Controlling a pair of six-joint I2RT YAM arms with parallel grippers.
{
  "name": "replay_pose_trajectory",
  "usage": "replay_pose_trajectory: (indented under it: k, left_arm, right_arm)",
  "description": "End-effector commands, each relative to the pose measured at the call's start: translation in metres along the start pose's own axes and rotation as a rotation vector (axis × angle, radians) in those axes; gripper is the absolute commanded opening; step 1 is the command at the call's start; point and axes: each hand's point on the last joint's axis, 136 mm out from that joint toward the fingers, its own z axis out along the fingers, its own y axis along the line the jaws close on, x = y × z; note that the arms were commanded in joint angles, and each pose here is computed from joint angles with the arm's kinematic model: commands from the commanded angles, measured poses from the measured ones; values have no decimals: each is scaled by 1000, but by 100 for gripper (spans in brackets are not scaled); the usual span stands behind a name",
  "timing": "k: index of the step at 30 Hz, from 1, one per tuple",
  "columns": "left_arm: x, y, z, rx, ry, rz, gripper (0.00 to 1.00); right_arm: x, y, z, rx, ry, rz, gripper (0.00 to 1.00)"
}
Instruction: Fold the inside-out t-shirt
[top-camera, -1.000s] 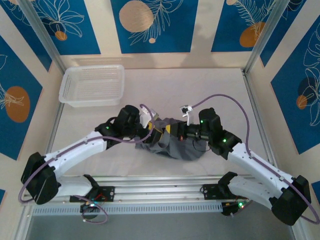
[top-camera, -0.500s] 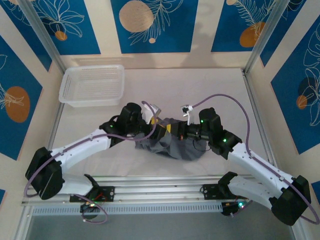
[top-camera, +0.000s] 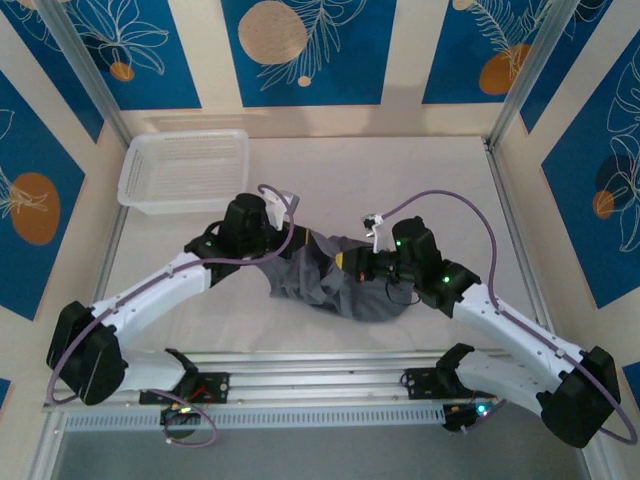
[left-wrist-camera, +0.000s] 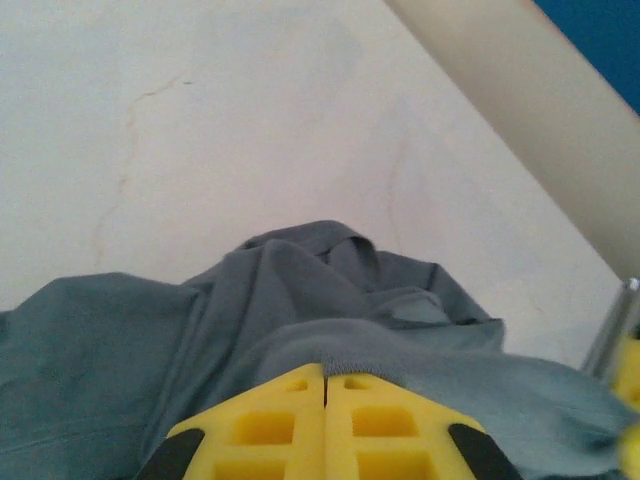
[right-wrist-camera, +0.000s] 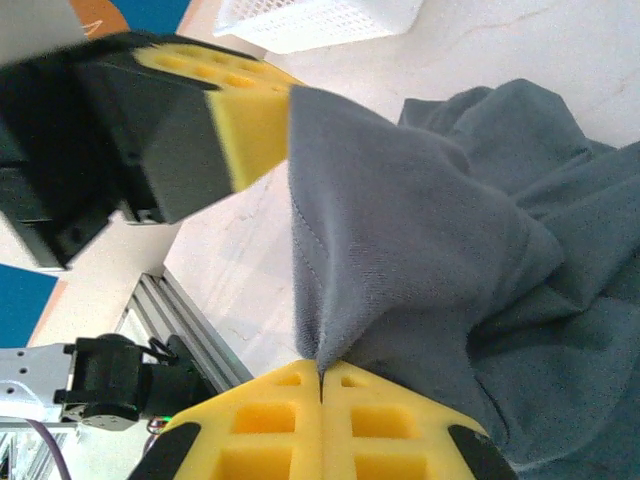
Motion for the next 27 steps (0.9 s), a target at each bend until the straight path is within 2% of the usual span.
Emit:
replay_pose_trajectory:
  k: [1, 5, 7, 10, 14, 17, 19, 20, 22, 24, 25, 26, 27]
  left_arm:
    - [-8, -21, -5, 136, 12, -31, 0]
    - [-31, -44, -27, 365, -15, -122, 0]
    - [-37, -65, -36, 505, 32, -131, 0]
    - [-30, -79, -38, 590, 148, -157, 0]
    - [-11, -94, -25, 621, 230, -119, 0]
    - [1, -128, -14, 687, 260, -50, 0]
    - [-5, -138, -16, 685, 203, -4, 20]
    - [-13, -134, -21, 641, 147, 13, 31]
    - [-26, -103, -29, 427, 55, 34, 49]
    - [-28, -39, -40, 20, 14, 29, 57]
    - [-25, -10, -49, -151, 5, 18, 58]
    - [-20, 22, -62, -312, 4, -3, 58]
    - [-13, 48, -73, -408, 7, -59, 58]
  right_arm:
    - [-3, -5, -2, 44, -3, 7, 0]
    - [0, -72, -12, 303, -30, 156, 0]
    - [4, -96, -18, 349, -23, 245, 0]
    - [7, -123, -34, 428, -58, 360, 2]
    - [-5, -125, -51, 434, -136, 393, 8]
    - [-16, -118, -68, 461, -182, 366, 11]
    - [-22, -126, -95, 585, -255, 402, 30]
    - [-28, -131, -114, 662, -326, 431, 40]
    - [-47, -121, -136, 671, -441, 380, 46]
    - [-73, -90, -130, 523, -509, 242, 49]
    - [-81, -71, -118, 426, -501, 166, 50]
    - [-84, -49, -96, 313, -447, 83, 50]
    - [-80, -30, -71, 232, -370, 13, 50]
